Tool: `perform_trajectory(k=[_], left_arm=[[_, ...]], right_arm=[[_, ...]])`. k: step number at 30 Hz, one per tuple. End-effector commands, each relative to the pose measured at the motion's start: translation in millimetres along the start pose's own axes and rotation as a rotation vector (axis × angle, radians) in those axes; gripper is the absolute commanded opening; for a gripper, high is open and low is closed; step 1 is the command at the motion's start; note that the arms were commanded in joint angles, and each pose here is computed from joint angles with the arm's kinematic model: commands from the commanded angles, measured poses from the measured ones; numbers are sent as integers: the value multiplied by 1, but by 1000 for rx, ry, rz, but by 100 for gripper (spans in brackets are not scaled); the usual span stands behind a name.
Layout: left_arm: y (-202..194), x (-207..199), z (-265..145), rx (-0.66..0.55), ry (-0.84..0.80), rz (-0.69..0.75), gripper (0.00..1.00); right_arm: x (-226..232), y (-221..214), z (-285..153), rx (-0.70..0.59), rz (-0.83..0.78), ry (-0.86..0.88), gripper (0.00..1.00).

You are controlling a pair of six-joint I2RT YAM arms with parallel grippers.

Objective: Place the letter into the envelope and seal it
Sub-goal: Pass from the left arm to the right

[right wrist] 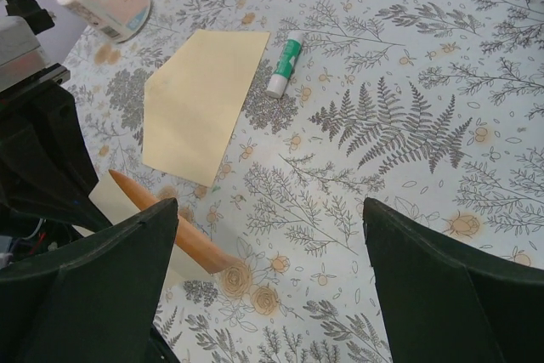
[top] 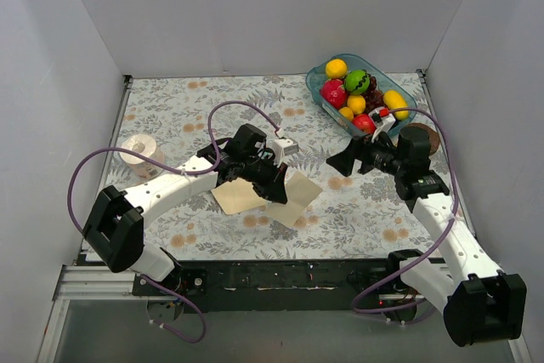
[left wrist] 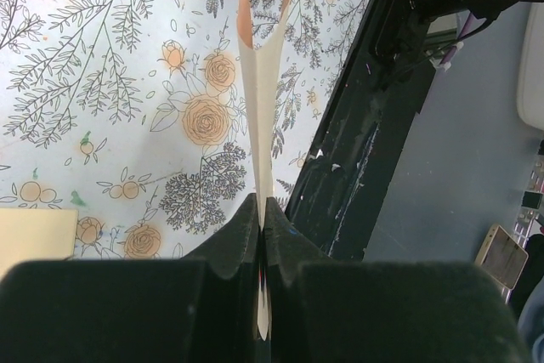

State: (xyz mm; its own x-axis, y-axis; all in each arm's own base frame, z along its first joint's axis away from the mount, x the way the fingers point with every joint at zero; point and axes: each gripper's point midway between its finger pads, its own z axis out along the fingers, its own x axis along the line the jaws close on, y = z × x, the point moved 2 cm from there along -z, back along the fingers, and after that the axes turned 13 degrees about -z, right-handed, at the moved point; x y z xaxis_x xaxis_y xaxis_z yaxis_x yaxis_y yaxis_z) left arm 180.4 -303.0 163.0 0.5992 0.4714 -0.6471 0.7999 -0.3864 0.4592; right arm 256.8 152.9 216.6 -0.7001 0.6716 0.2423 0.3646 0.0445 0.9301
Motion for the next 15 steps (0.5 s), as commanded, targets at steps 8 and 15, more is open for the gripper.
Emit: perform_trajectory(k=[8,15], left_arm=[[9,-38,-23,-54,-141,133,0],[10,-51,-27,-43,-211,158,0]], right_arm=[[38,22,5,-97,-188,164,95],[79,15,8,-112,-305,318,95]])
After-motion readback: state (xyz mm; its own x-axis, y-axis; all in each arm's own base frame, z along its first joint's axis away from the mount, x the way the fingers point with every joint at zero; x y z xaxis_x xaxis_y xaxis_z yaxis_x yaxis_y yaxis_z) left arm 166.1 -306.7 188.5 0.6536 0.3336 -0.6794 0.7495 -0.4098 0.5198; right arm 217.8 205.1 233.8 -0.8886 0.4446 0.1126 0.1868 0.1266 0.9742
